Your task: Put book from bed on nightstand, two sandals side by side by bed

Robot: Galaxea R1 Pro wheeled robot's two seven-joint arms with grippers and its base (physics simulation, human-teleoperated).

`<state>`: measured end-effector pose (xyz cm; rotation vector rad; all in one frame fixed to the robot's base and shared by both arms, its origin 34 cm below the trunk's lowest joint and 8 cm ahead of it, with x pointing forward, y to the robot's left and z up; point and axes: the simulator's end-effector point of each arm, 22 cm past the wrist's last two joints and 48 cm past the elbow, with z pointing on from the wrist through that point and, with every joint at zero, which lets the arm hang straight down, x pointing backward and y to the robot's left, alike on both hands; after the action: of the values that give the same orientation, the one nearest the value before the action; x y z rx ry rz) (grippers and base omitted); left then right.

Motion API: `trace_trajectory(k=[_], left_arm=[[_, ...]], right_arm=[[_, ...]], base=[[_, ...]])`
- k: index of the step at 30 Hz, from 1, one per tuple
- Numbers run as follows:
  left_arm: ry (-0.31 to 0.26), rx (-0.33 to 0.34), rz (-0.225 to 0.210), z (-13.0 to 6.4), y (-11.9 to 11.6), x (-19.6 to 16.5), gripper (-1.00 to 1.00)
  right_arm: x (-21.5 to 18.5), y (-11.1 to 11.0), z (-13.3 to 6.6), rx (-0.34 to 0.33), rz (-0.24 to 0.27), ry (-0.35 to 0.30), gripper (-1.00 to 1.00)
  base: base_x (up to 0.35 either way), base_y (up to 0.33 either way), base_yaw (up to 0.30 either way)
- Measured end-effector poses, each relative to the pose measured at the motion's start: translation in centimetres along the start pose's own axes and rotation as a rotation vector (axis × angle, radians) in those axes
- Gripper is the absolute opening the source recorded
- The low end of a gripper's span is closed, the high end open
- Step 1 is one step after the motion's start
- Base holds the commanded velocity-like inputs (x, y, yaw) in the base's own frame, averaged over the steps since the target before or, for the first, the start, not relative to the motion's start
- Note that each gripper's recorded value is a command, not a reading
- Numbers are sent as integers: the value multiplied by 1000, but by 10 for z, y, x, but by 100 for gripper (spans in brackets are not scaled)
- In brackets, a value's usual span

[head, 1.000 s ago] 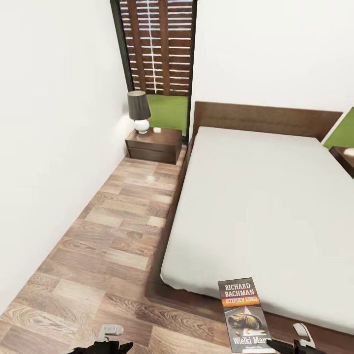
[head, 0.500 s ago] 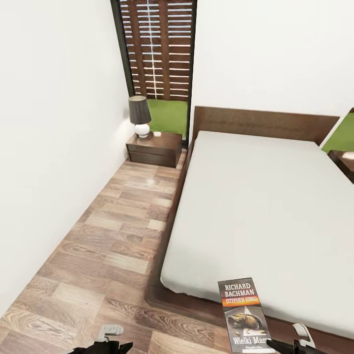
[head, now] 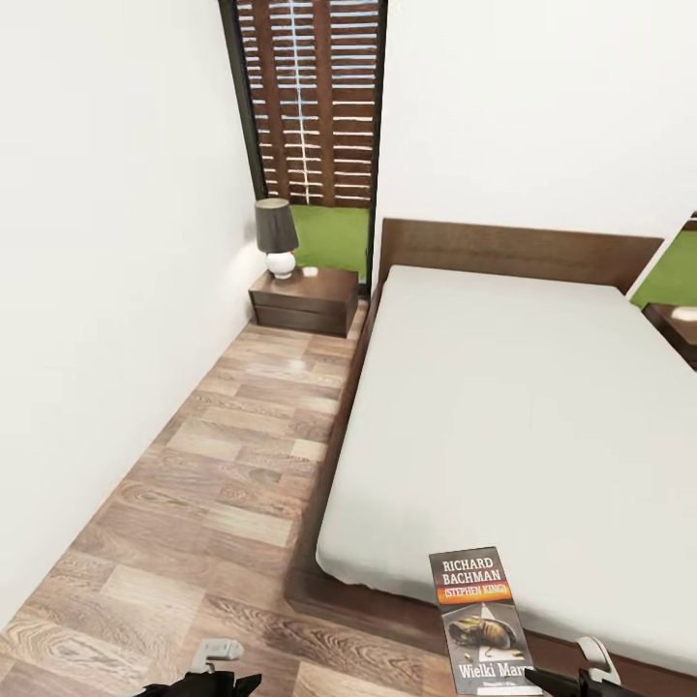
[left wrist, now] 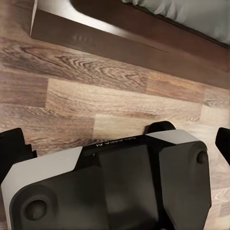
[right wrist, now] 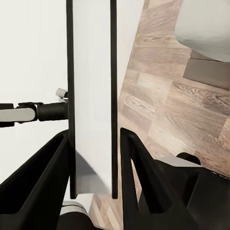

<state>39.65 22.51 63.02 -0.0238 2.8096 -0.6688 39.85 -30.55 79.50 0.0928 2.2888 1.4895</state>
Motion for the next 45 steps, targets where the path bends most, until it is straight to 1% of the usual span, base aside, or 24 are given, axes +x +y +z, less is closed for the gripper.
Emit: trace_trajectory(k=[29, 45], left_arm=[[-43, 5, 21, -7, -6, -20, 100], [-65, 22, 32, -8, -19, -30, 100]], right_arm=[[-13, 11, -1, -13, -41, -20, -100], [-20, 17, -2, -21, -63, -32, -100]], base=[[0, 0, 0], [0, 0, 0]])
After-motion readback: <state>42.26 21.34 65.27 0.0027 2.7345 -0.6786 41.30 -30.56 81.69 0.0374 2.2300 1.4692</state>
